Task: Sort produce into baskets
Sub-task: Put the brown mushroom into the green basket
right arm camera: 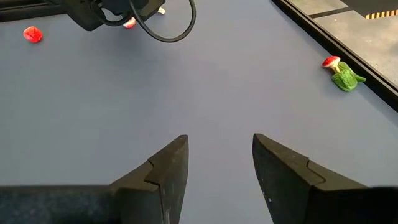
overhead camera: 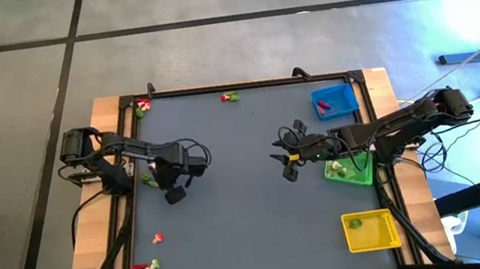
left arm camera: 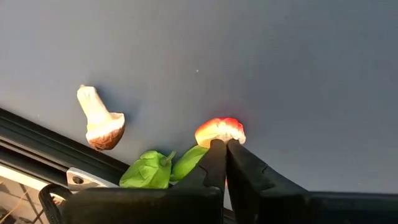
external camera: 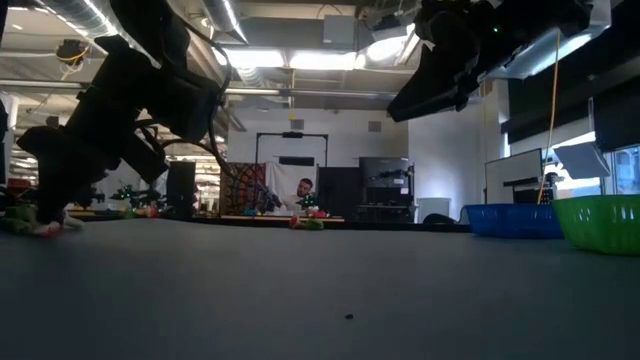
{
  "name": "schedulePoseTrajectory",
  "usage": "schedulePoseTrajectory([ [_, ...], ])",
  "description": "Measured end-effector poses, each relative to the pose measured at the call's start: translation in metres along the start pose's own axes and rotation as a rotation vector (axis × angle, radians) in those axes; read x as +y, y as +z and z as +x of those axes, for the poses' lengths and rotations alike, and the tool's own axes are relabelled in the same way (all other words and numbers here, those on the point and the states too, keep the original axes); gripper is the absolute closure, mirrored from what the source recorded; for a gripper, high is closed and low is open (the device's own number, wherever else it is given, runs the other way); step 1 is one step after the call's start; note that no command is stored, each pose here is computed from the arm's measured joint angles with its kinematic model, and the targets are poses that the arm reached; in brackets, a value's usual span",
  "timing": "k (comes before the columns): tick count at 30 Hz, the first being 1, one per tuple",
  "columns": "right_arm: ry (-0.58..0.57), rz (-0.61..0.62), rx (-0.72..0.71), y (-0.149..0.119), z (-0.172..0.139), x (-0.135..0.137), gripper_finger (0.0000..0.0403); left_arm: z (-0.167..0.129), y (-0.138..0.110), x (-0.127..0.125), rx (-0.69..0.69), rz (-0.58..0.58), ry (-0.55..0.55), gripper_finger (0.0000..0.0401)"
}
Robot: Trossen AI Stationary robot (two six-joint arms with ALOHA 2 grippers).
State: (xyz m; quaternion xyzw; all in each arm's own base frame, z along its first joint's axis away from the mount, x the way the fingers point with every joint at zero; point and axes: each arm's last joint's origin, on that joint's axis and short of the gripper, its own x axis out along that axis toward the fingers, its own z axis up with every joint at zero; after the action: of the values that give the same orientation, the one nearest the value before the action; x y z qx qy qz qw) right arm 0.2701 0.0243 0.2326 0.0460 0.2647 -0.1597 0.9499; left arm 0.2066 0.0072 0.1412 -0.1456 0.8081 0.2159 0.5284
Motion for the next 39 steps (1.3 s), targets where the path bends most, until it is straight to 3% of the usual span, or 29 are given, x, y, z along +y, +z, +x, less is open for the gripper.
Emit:
schedulePoseTrajectory([
  [6, 0.000, 0.000, 0.000, 0.000, 0.000, 0.000, 0.0223, -0.004, 0.002, -0.001, -0.013, 0.020, -0.006, 0.0399],
  [19, -0.007, -0.001, -0.001, 0.000, 0.000, 0.000, 0.0223, -0.053, 0.025, -0.013, -0.247, 0.102, -0.091, 0.0398],
  [33, -0.012, 0.019, 0.013, -0.002, 0.000, -0.001, 0.0223, -0.049, 0.017, -0.018, -0.181, 0.085, -0.108, 0.0397],
  [36, -0.012, 0.020, 0.013, -0.001, 0.000, -0.001, 0.0223, -0.049, 0.018, -0.021, -0.196, 0.094, -0.123, 0.0383],
  [39, -0.012, 0.021, 0.012, -0.001, 0.000, -0.001, 0.0223, -0.049, 0.019, -0.021, -0.213, 0.094, -0.131, 0.0341],
])
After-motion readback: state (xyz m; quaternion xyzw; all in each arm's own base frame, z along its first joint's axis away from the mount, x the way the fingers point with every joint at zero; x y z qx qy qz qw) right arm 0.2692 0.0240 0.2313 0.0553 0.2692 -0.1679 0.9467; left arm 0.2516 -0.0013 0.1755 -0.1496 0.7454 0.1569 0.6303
